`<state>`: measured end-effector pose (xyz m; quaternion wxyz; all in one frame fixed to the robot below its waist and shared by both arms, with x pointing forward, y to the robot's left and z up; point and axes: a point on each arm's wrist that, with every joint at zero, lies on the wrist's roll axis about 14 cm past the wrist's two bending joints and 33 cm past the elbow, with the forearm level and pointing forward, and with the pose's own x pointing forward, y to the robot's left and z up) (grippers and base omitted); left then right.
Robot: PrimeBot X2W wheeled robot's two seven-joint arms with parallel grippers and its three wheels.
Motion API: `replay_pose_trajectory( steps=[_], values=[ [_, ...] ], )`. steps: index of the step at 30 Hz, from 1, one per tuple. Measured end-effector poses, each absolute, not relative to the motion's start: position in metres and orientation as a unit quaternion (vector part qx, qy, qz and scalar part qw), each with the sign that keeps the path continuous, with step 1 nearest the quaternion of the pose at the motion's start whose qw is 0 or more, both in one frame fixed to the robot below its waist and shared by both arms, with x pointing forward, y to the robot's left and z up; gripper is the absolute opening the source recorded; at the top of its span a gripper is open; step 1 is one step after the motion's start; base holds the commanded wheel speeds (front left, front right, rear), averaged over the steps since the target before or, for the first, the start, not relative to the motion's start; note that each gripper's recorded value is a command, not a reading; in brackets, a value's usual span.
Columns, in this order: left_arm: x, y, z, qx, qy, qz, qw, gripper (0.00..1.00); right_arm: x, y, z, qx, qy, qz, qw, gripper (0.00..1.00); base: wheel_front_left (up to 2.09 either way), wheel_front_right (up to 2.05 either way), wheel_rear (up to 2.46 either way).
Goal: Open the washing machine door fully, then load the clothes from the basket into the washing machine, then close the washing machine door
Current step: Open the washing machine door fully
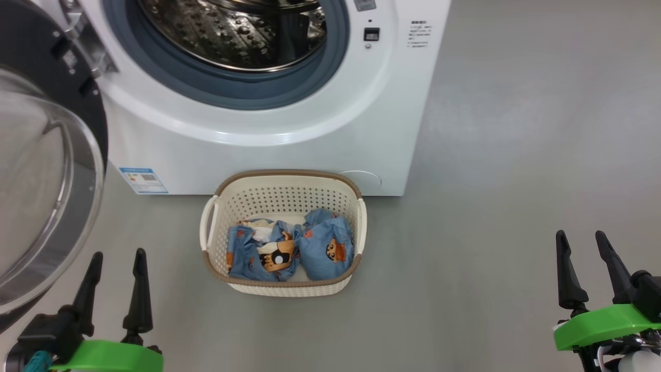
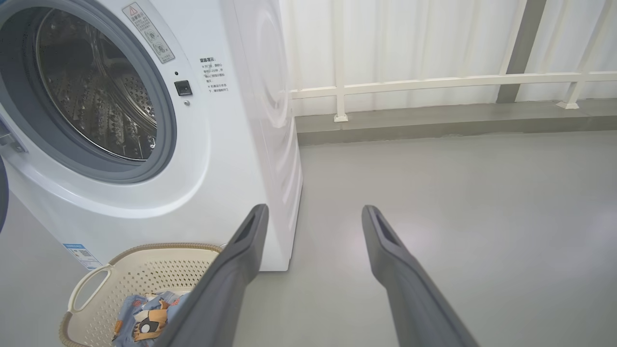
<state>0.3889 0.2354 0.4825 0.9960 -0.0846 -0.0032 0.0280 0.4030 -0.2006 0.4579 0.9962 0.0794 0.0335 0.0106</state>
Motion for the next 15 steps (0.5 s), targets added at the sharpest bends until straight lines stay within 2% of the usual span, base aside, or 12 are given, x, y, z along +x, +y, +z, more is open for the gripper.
replay_pose_trajectory(
  steps=[15],
  values=[
    [0.411,0.177,0.476,-0.089,0.009,-0.059,0.994,1.0,0.385,-0.236,0.457,0.077,0.033,-0.042,0.996,1.0,0.0,0.0,0.0]
  ],
)
